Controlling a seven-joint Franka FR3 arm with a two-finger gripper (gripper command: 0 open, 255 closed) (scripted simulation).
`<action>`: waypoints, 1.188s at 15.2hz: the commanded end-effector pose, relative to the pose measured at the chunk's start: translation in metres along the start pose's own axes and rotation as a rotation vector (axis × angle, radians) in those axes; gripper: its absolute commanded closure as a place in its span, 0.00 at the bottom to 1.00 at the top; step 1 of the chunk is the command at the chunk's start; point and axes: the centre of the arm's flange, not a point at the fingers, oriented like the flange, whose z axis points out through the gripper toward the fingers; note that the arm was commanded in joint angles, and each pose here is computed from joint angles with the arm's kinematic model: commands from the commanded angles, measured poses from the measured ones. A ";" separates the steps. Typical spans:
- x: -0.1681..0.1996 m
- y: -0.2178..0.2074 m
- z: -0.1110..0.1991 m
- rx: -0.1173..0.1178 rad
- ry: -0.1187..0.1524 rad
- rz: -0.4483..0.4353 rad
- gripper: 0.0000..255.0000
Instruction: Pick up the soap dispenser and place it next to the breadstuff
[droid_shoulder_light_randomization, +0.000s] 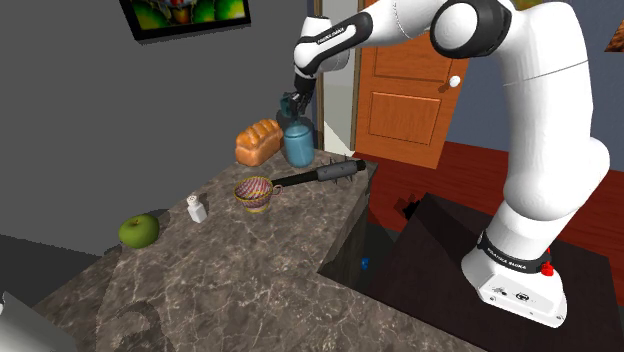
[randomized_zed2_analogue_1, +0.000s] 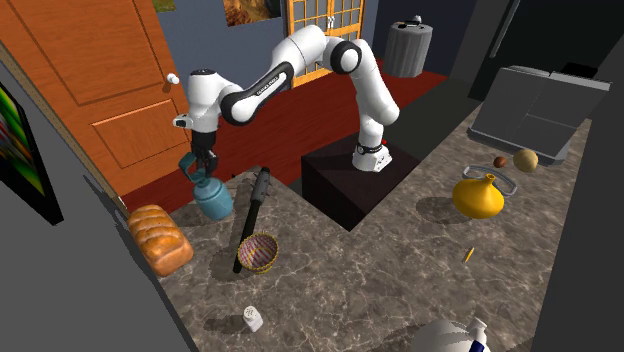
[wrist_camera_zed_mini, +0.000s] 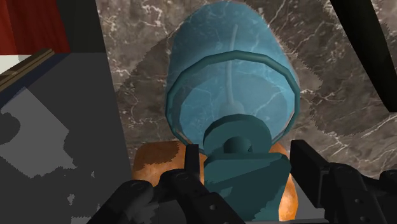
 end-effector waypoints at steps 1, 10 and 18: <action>-0.001 0.000 0.002 -0.001 0.002 0.000 1.00; -0.001 0.000 0.002 -0.001 0.002 0.000 0.00; -0.001 0.000 -0.048 -0.001 0.002 0.000 0.00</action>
